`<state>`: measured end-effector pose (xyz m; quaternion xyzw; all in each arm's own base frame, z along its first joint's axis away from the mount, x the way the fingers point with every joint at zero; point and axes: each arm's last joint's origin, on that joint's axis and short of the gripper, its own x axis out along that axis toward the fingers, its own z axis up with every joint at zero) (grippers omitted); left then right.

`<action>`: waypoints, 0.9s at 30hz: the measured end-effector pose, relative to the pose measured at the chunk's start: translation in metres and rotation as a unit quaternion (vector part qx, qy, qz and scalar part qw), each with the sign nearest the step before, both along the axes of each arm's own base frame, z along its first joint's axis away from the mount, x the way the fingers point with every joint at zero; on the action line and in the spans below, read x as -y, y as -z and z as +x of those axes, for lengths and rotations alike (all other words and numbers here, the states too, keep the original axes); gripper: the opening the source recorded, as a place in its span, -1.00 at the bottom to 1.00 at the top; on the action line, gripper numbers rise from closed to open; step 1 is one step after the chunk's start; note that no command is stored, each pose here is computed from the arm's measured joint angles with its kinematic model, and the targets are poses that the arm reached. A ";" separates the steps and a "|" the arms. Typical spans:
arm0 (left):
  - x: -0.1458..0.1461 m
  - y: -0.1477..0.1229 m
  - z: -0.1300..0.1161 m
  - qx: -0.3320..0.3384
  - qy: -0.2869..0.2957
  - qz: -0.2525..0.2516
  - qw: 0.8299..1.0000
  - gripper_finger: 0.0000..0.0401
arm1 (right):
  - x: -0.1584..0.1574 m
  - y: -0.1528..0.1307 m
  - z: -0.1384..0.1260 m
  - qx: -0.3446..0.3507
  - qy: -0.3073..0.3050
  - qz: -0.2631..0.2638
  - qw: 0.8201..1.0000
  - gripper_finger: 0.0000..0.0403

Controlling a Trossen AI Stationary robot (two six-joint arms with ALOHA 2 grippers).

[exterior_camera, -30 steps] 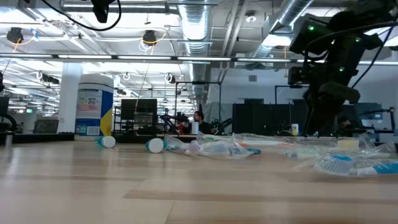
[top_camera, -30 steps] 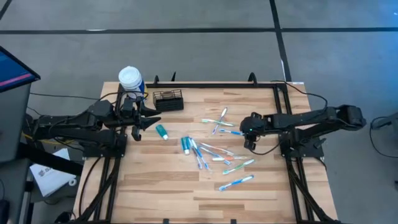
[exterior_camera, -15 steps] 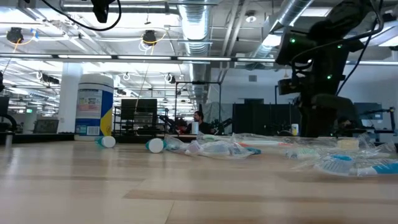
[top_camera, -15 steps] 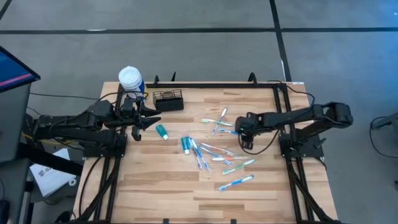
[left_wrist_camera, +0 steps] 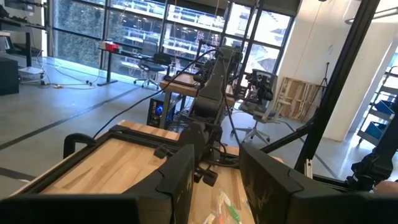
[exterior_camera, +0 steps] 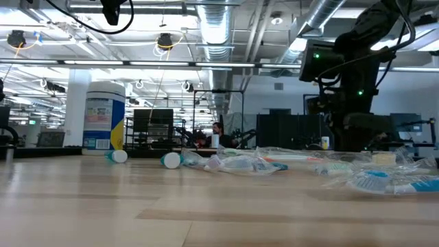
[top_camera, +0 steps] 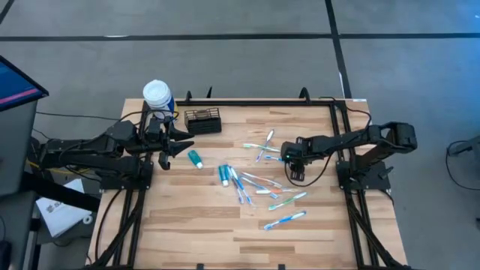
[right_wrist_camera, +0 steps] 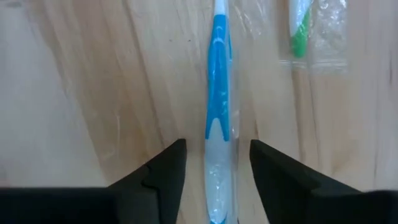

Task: Pick & Place toothbrushing station
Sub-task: Put the blue toothbrush into the black wire organizer

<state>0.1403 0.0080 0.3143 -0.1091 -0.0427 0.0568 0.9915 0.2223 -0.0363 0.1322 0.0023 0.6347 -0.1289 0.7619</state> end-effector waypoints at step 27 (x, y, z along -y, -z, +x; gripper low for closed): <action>0.000 0.000 0.000 0.000 -0.002 0.000 1.000 -0.39 | -0.008 -0.026 -0.004 0.075 -0.017 0.013 0.997 -0.99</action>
